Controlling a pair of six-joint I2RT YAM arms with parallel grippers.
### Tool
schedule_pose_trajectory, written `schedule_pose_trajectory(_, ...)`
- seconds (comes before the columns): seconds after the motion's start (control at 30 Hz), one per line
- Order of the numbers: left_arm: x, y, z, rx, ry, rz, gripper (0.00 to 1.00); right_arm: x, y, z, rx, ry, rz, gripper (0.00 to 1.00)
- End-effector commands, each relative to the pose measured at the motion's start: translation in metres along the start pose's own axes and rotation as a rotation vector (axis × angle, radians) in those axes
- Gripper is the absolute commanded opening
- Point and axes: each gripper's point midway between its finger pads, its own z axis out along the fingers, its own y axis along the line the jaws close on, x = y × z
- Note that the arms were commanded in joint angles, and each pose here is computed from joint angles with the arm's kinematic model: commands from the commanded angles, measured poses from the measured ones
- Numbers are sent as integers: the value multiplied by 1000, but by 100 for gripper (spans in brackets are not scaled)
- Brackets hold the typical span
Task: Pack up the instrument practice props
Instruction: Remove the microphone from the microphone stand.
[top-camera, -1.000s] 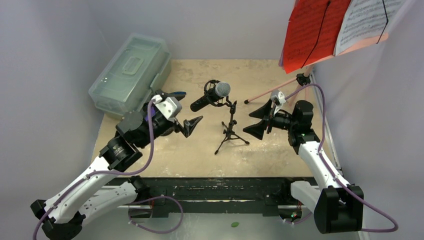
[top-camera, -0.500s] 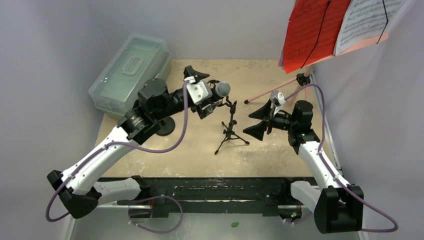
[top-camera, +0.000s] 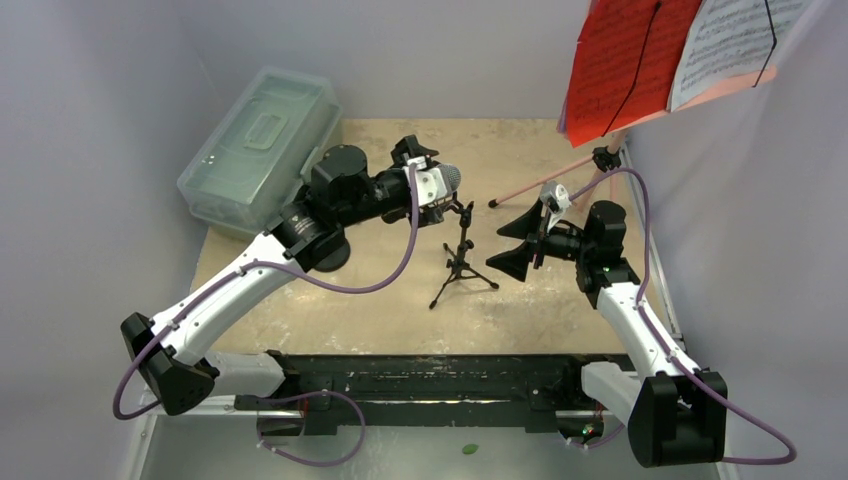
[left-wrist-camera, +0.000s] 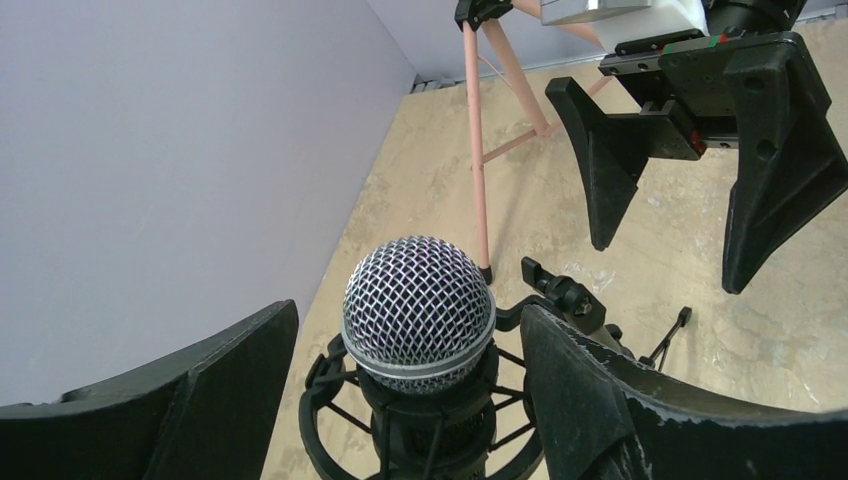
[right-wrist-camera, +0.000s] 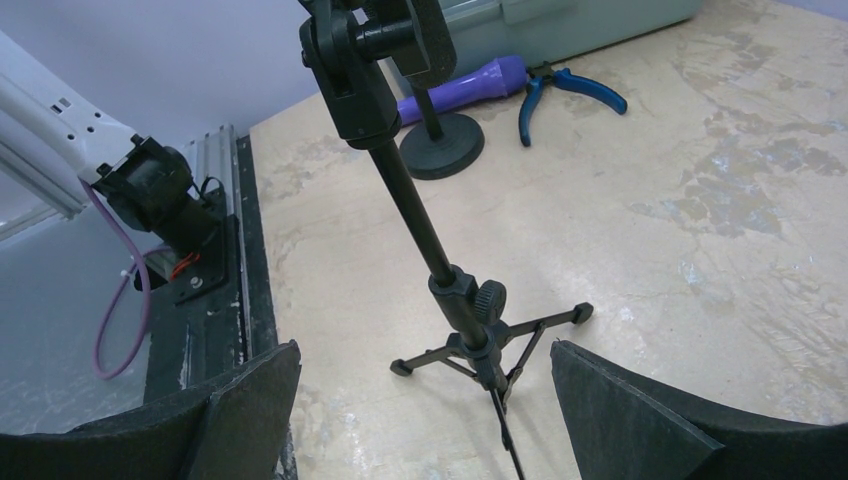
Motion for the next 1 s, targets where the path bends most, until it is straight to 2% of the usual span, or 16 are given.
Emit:
schedule_pose_trajectory(0.0, -25, 10, 7, -5, -70, 25, 76, -11, 4, -1, -26, -13, -48, 99)
schedule_pose_trajectory(0.07, -22, 9, 10, 0, -63, 14, 69, -11, 4, -1, -27, -13, -48, 99)
schedule_pose_trajectory(0.3, -19, 7, 12, 4, -55, -9, 58, -12, 5, -1, -32, -14, -51, 99)
schedule_pose_trajectory(0.37, -19, 7, 12, 5, -56, -13, 49, -12, 6, -1, -32, -14, -52, 99)
schedule_pose_trajectory(0.5, -25, 8, 14, 10, -72, -33, 17, -11, 5, -1, -32, -13, -49, 99)
schedule_pose_trajectory(0.57, -31, 9, 15, 8, -93, -45, 10, -11, 6, -1, -37, -12, -47, 99)
schedule_pose_trajectory(0.63, -43, 13, 14, -1, -134, -56, 7, -10, 7, 0, -49, -8, -42, 99)
schedule_pose_trajectory(0.97, -102, 25, 12, -34, -335, -16, 5, -6, 1, 5, -14, -3, -53, 99)
